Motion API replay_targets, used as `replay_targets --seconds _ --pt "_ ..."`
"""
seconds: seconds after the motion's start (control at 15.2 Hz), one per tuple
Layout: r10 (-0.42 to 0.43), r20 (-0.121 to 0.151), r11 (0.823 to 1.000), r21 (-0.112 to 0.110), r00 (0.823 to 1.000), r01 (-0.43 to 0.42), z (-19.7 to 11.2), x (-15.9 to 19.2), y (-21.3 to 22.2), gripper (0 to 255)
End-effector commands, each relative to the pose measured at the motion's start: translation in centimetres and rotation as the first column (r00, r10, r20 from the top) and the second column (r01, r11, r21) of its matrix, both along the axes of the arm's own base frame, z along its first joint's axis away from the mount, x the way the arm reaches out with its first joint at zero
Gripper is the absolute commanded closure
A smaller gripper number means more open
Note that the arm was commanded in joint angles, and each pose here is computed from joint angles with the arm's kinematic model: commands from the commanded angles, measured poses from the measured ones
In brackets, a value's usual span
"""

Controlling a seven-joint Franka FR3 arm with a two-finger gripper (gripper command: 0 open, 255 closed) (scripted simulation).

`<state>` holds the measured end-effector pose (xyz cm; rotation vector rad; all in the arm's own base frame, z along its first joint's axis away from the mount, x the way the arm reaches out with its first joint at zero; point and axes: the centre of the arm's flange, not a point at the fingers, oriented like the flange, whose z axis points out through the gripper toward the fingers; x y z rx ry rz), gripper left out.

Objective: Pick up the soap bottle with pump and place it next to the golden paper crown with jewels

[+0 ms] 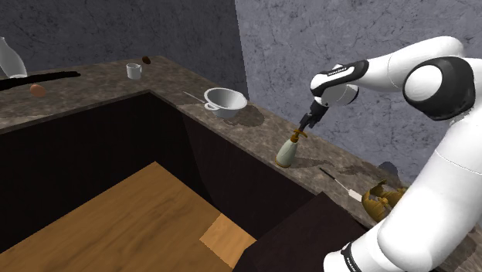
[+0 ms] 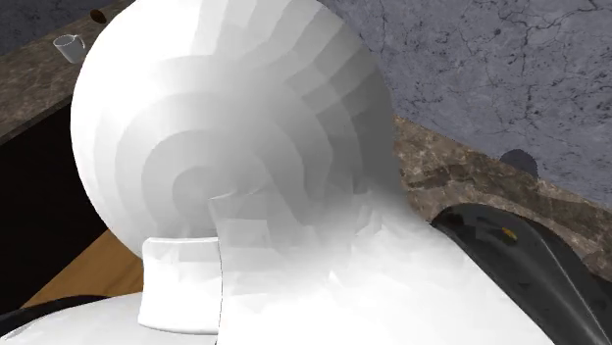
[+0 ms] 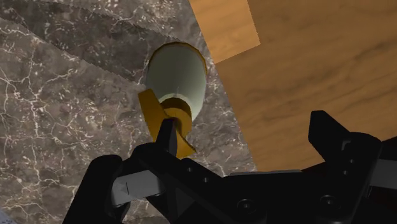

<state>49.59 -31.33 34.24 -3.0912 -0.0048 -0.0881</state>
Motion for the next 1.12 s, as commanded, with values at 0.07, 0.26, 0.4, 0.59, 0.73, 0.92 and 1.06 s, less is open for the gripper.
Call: replay_targets --seconds 0.07,0.26,0.4,0.59,0.73,0.92,1.06 --pt "0.008 -0.009 1.000 -0.001 1.000 -0.008 -2.6 1.7 -2.9 0" --pt "0.015 -0.018 1.000 -0.002 1.000 -0.015 -5.2 3.3 -5.5 0" --pt "0.016 -0.020 1.000 -0.003 1.000 -0.016 -6.2 3.6 -5.9 0" --pt "0.016 -0.020 1.000 -0.003 1.000 -0.016 -7.8 3.6 -5.8 0" --pt "0.016 -0.020 1.000 -0.003 1.000 -0.016 -8.9 3.7 -5.8 0" --pt "0.016 -0.020 1.000 -0.003 1.000 -0.016 -9.7 3.7 -5.7 0" --pt "0.016 -0.020 1.000 -0.003 1.000 -0.016 -9.7 3.7 -5.7 0"
